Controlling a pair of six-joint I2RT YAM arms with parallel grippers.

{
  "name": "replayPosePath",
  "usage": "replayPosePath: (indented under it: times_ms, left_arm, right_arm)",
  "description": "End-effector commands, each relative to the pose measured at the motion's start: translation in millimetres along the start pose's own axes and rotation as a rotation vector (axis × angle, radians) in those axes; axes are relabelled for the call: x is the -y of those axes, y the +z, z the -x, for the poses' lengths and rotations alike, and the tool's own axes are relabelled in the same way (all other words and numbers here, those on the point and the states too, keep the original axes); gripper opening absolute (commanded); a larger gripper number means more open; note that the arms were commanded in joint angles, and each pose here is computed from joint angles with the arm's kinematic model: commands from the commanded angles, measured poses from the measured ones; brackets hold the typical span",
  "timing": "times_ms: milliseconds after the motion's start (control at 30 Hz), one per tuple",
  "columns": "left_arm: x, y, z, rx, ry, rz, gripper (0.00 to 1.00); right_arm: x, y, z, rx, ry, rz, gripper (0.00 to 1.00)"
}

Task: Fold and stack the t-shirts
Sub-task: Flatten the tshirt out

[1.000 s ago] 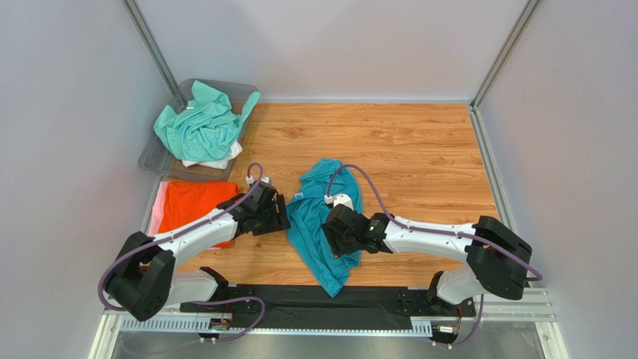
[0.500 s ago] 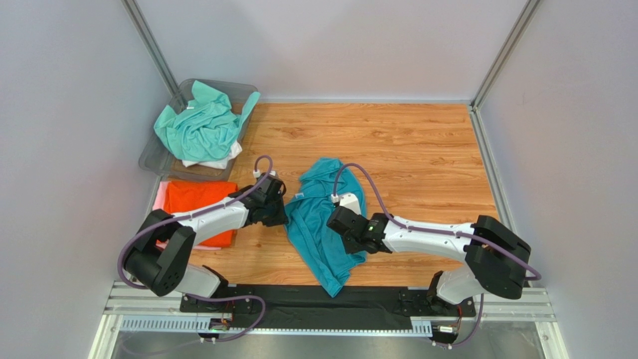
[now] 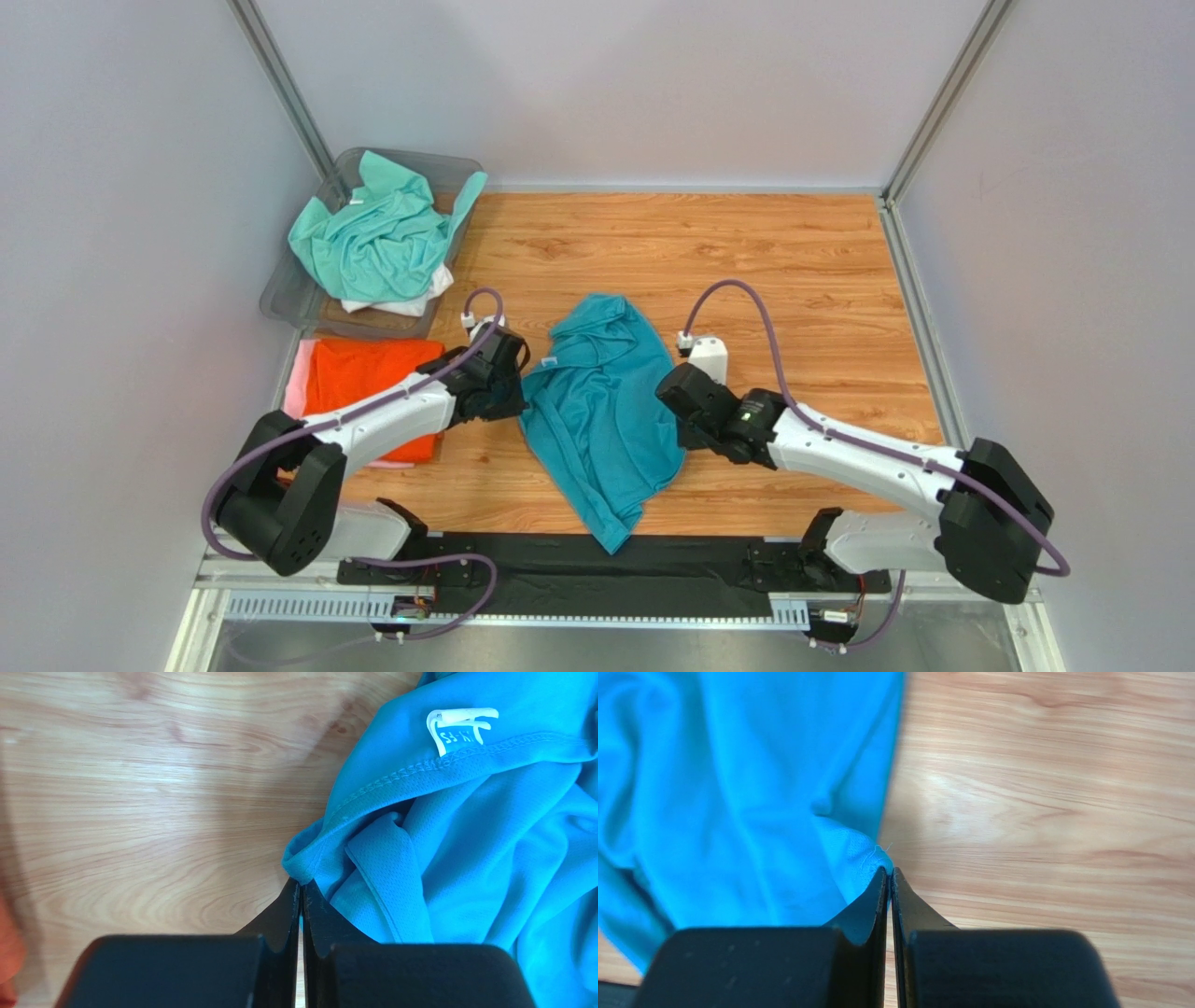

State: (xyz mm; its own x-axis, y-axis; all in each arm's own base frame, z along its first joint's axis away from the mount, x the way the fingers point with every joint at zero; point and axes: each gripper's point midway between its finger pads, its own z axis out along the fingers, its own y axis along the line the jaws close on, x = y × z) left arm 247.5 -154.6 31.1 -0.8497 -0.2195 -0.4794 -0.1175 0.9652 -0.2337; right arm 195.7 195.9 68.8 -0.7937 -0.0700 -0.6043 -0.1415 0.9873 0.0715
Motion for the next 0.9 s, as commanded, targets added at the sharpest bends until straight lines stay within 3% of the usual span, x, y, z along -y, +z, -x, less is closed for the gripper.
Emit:
replayPosePath:
  times_ms: [0,433,867]
  left_arm:
    - [-19,-9,17,0.071,0.009,0.081,0.00]
    - [-21,4,44,0.064,0.015,0.104,0.00]
    - [28,62,143,0.101,0.084,0.058,0.00]
  right_arm:
    - [38,-4,11,0.062,0.117,-0.094,0.00]
    - [139,-1,13,0.127,0.369,-0.293,0.00]
    - [174,12,42,0.151,0.523,-0.332,0.00]
